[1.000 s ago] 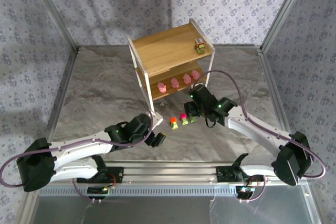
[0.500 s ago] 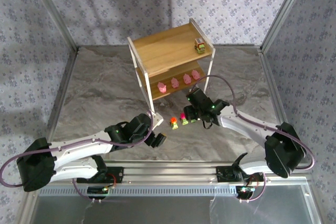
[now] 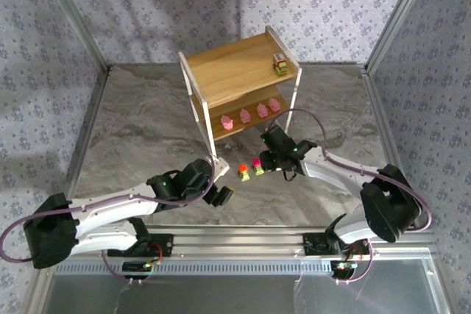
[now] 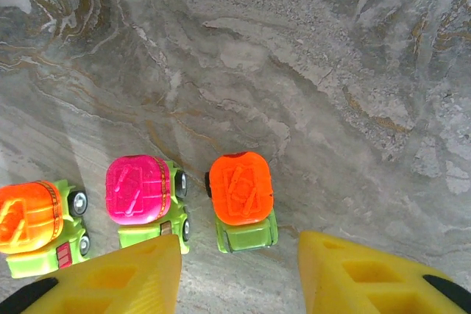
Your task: Place and organize the plastic toys onto the shelf
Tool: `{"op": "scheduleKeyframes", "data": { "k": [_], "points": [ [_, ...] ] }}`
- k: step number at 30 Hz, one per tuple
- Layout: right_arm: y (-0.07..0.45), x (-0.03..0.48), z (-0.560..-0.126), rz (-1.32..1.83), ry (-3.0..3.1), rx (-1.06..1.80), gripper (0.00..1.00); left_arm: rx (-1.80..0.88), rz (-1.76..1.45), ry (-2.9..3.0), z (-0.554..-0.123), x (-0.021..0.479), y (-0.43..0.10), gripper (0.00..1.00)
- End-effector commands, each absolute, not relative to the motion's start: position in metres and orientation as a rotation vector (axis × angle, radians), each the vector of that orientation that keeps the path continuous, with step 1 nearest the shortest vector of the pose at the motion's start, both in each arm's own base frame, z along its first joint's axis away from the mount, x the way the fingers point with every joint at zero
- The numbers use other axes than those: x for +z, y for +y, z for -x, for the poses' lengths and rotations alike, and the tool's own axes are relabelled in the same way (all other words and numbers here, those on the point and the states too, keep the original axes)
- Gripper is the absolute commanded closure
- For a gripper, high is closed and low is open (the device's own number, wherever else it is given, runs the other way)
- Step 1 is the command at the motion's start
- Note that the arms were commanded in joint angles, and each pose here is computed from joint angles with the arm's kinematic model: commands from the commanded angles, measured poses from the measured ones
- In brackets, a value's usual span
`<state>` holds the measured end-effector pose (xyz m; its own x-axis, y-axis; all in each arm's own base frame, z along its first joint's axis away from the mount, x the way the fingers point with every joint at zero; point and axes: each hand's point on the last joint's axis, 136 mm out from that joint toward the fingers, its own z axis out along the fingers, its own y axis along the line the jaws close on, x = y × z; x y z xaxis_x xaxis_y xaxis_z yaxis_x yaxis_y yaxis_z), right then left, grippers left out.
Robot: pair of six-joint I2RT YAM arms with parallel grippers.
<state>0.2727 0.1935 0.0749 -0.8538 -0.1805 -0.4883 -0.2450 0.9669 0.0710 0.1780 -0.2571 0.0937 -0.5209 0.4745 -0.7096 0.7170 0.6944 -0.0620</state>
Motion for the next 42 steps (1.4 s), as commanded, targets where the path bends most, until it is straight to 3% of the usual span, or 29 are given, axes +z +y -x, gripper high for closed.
{"op": "scheduleKeyframes", "data": {
  "k": [1, 42],
  "points": [
    [0.192, 0.067, -0.273, 0.306, 2.637, 0.178, 0.53, -0.482, -0.918, 2.183, -0.180, 0.106, -0.267, 0.09],
    [0.188, 0.027, -0.273, 0.323, 2.710, 0.147, 0.52, -0.453, -0.919, 2.198, -0.183, 0.102, -0.267, 0.10]
  ]
}}
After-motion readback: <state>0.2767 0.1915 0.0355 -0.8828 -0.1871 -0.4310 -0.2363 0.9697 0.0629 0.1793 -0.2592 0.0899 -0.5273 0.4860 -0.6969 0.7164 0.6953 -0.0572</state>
